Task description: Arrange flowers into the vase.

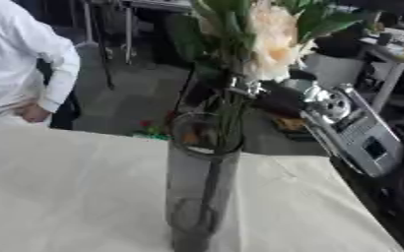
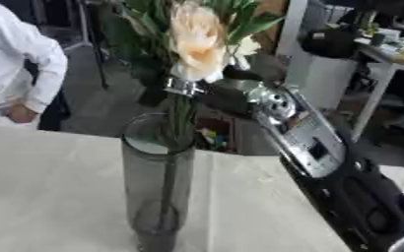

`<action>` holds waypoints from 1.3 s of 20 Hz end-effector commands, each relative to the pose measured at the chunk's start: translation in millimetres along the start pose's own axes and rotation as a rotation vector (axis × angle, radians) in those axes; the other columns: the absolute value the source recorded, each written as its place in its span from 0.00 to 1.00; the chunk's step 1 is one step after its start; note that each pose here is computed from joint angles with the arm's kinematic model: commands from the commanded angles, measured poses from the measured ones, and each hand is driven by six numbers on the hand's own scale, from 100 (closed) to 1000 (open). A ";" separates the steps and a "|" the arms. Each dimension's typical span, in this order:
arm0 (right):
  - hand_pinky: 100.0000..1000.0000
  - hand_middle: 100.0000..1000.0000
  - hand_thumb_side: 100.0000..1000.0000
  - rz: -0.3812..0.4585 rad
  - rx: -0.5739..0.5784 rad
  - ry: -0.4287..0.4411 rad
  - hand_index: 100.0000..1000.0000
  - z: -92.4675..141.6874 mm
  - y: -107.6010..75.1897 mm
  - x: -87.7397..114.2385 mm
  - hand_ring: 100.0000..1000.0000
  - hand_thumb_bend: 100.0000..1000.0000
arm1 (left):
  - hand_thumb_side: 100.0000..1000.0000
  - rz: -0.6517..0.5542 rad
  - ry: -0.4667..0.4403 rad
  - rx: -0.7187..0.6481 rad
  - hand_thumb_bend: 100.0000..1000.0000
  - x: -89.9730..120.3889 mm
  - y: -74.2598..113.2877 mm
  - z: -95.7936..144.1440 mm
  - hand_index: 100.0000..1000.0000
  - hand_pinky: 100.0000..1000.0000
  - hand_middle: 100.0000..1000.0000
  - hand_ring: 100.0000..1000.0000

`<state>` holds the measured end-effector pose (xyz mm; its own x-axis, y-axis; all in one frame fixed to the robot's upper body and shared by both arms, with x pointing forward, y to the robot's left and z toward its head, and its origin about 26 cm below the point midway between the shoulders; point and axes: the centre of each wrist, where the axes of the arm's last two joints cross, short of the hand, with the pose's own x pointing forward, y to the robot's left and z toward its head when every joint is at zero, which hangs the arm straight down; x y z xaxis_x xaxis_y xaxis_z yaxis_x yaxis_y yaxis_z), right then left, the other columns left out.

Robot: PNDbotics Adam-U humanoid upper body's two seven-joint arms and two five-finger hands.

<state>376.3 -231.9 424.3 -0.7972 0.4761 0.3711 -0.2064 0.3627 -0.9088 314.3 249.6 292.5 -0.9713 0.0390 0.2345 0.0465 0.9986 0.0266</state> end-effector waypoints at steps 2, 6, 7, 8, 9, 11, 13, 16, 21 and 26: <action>0.75 0.77 1.00 0.053 -0.011 0.022 0.76 8.9 -13.1 4.9 0.86 0.39 | 1.00 -0.021 -0.026 -0.016 0.00 6.7 5.0 -6.4 0.96 0.77 0.83 0.91; 0.78 0.80 1.00 0.063 0.003 0.031 0.79 10.5 -13.3 3.0 0.89 0.44 | 1.00 -0.023 -0.024 -0.014 0.00 6.6 5.4 -6.0 0.96 0.77 0.83 0.91; 0.79 0.81 1.00 0.064 0.007 0.033 0.80 10.7 -13.2 2.6 0.91 0.47 | 1.00 -0.023 -0.025 -0.015 0.00 6.7 5.2 -6.2 0.96 0.77 0.83 0.91; 0.80 0.82 1.00 0.066 0.014 0.035 0.81 10.6 -12.8 2.3 0.91 0.48 | 1.00 -0.022 -0.026 -0.016 0.00 6.7 5.1 -6.5 0.96 0.77 0.83 0.91; 0.82 0.84 1.00 0.070 0.025 0.037 0.83 10.6 -12.4 2.0 0.93 0.51 | 1.00 -0.022 -0.026 -0.016 0.00 6.7 5.0 -6.5 0.96 0.77 0.83 0.91; 0.85 0.87 1.00 0.081 0.052 0.043 0.85 10.5 -12.1 1.5 0.96 0.54 | 1.00 -0.022 -0.024 -0.016 0.00 6.6 5.2 -6.1 0.96 0.77 0.83 0.91; 0.88 0.90 1.00 0.087 0.082 0.043 0.88 10.6 -12.5 0.5 0.99 0.57 | 1.00 -0.023 -0.023 -0.016 0.00 6.6 5.4 -5.8 0.96 0.77 0.83 0.91; 0.89 0.92 1.00 0.106 0.126 0.047 0.89 11.3 -13.3 -0.5 1.00 0.59 | 1.00 -0.023 -0.023 -0.017 0.00 6.6 5.2 -5.9 0.96 0.77 0.83 0.91; 0.91 0.94 0.99 0.124 0.154 0.060 0.92 13.8 -16.5 -2.6 1.00 0.62 | 1.00 -0.022 -0.023 -0.020 0.00 6.7 5.1 -6.3 0.96 0.77 0.83 0.91; 0.93 0.96 0.96 0.130 0.176 0.089 0.93 14.2 -19.5 -7.8 1.00 0.68 | 1.00 -0.023 -0.020 -0.020 0.00 6.6 5.4 -5.7 0.96 0.77 0.83 0.91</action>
<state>386.1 -244.0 419.1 -0.7763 0.5560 0.2970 -0.2535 0.1561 -0.9547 314.1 251.1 292.0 -0.9704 0.0317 0.2396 0.0412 0.9985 0.0347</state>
